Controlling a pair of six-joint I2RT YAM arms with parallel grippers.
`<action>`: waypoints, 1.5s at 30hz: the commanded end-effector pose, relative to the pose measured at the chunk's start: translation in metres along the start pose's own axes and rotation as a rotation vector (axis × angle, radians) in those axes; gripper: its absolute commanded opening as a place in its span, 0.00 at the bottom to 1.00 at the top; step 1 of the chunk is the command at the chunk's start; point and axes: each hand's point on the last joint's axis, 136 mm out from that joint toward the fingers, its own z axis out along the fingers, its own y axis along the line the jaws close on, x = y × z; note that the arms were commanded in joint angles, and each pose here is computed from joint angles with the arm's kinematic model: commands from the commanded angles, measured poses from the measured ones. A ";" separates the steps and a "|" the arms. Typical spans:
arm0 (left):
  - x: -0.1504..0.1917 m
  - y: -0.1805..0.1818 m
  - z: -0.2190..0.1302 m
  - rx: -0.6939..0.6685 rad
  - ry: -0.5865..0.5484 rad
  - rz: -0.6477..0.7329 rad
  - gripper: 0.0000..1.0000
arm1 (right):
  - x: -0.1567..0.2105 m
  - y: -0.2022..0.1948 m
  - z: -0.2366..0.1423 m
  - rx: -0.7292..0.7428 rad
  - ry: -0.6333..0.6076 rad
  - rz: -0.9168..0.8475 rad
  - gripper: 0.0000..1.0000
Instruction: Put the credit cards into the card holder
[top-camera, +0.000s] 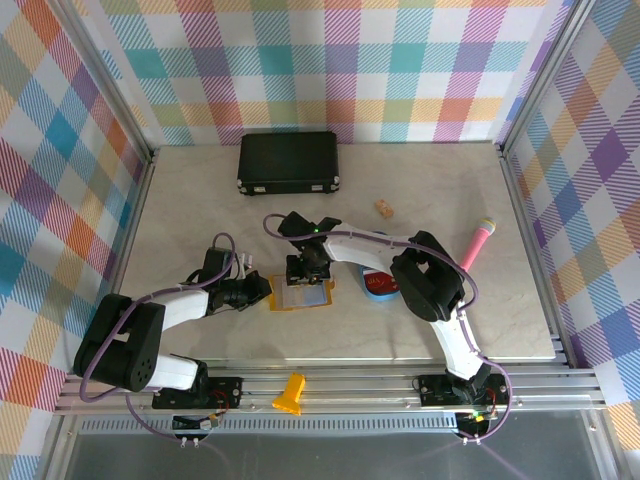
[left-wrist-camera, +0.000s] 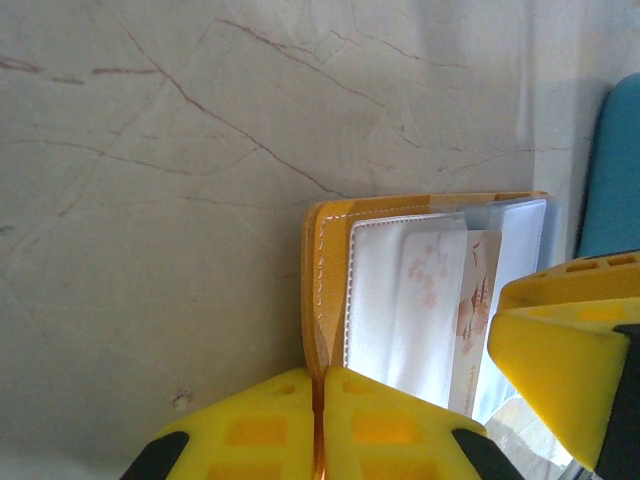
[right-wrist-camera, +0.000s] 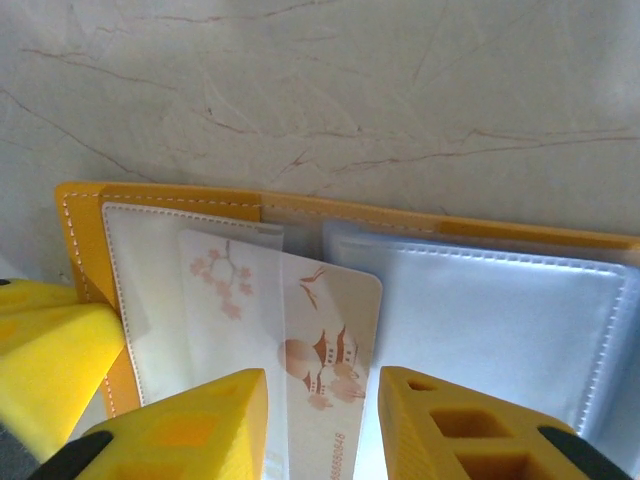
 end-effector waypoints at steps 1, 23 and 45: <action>-0.002 -0.001 0.000 -0.011 -0.005 0.005 0.09 | 0.007 0.000 0.001 0.012 0.027 0.021 0.34; -0.002 -0.001 -0.001 -0.008 -0.010 0.006 0.09 | 0.008 -0.004 0.002 0.060 0.017 0.032 0.35; -0.002 -0.001 0.000 -0.007 -0.009 0.005 0.09 | 0.010 0.012 0.009 -0.011 0.047 0.011 0.30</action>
